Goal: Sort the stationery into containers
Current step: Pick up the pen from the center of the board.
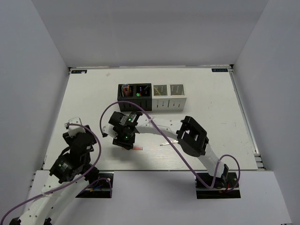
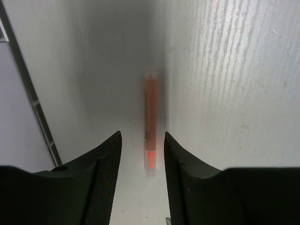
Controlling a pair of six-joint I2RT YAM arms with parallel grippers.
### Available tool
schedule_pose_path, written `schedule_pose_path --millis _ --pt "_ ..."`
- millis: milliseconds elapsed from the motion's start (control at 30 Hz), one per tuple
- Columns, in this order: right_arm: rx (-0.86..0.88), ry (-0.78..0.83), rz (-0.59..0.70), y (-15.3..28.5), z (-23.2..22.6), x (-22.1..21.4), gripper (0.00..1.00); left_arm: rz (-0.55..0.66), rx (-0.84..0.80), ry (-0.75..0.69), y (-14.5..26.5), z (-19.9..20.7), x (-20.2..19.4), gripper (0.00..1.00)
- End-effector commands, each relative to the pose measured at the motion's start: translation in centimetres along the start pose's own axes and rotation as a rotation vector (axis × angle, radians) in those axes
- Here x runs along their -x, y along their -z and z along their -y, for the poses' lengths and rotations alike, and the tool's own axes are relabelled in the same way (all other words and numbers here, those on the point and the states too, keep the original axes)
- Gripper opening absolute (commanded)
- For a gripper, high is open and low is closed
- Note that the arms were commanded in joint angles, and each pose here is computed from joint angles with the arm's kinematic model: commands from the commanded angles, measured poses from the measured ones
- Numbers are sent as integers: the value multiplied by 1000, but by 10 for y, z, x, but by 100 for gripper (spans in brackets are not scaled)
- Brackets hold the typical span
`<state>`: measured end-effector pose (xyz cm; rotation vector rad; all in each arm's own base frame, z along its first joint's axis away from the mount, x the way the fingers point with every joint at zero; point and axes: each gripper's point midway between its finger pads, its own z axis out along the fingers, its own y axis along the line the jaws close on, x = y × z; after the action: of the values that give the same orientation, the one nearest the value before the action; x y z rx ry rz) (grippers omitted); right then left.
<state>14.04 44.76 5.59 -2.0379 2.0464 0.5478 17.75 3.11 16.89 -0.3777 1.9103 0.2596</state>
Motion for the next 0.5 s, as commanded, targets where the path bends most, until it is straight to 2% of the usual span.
schedule_pose_path --millis 0,467 --pt "-74 5 -25 -7 8 5 45 28 36 37 4 -9 10 72" --pt "-114 34 -75 -28 13 -4 45 43 32 56 5 -11 11 72"
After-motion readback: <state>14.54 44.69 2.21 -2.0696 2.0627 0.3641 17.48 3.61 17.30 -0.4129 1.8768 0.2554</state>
